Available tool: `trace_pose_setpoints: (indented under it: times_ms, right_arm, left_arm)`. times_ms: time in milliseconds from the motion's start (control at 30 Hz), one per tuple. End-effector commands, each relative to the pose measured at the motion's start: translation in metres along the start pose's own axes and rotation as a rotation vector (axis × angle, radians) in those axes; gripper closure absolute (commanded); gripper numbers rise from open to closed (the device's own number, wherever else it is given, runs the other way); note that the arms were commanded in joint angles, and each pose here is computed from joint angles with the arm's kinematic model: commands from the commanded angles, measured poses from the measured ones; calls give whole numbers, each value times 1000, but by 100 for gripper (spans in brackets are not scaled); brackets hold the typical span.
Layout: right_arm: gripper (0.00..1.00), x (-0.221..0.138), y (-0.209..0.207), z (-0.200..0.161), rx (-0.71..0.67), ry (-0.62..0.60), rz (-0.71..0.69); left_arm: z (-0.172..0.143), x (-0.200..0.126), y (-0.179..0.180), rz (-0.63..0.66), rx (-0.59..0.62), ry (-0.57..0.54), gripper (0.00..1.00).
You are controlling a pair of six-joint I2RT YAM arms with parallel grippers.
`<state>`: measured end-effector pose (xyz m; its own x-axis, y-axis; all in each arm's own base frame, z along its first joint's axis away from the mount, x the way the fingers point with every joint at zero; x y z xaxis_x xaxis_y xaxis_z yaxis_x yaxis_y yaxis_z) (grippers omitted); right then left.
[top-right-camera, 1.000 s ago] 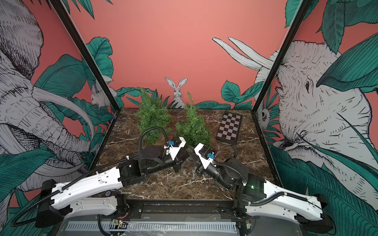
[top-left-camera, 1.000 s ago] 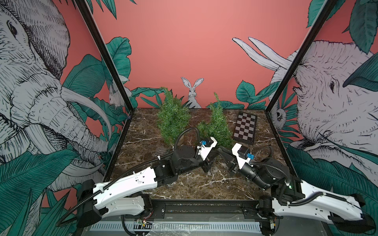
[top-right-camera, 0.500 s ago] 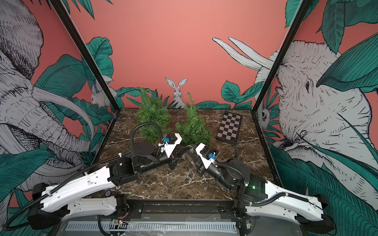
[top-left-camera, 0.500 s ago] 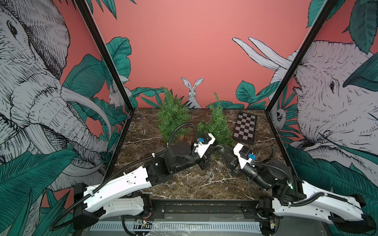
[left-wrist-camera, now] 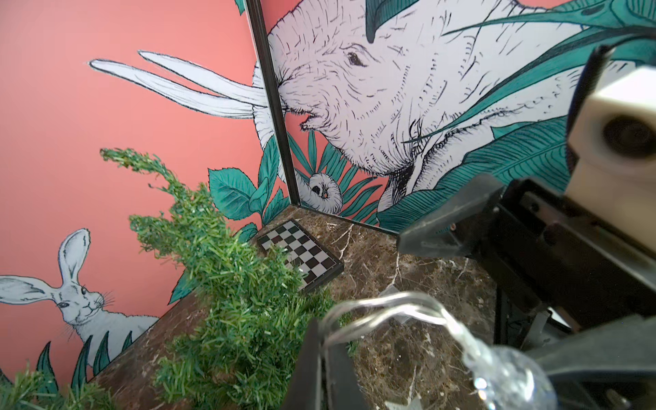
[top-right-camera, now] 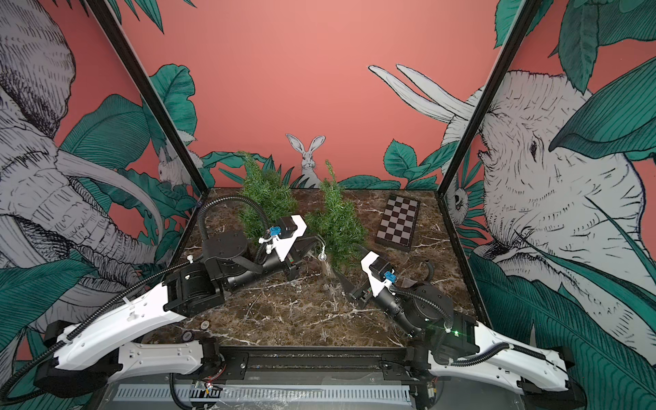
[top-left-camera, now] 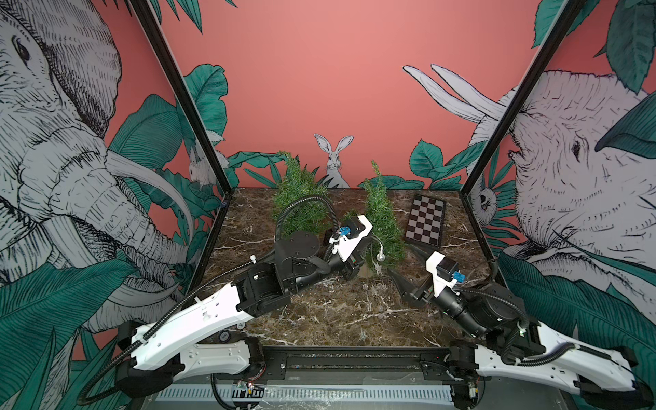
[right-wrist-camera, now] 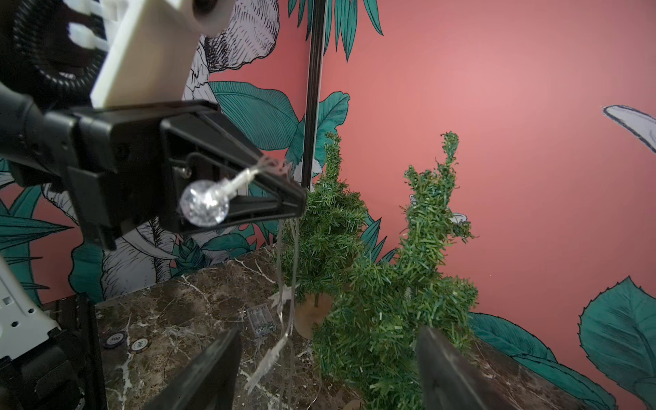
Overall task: Wrap string light around the christmas tree
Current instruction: Pick up the light string from the center of the board.
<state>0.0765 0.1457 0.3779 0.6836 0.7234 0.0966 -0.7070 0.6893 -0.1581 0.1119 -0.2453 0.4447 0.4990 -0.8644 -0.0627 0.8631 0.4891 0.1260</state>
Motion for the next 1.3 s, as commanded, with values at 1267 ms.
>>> trace_pose_setpoints:
  times_ms: [1267]
  right_arm:
    - [54,45,24,-43,-35,47,-105]
  left_arm:
    - [40,-21,1,-71,-3,-75,100]
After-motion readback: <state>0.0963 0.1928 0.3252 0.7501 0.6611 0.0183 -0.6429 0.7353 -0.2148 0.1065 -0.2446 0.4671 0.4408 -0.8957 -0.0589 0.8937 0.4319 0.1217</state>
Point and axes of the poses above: each gripper's point midway between its finger pads, its own x axis out along the fingers, its own y axis along the line the jaws close on, z = x × y, the point moved 10 cm from there along -x, back along the fingers, and after that the axes turned 1 degree about -x, right-handed, at the moved point
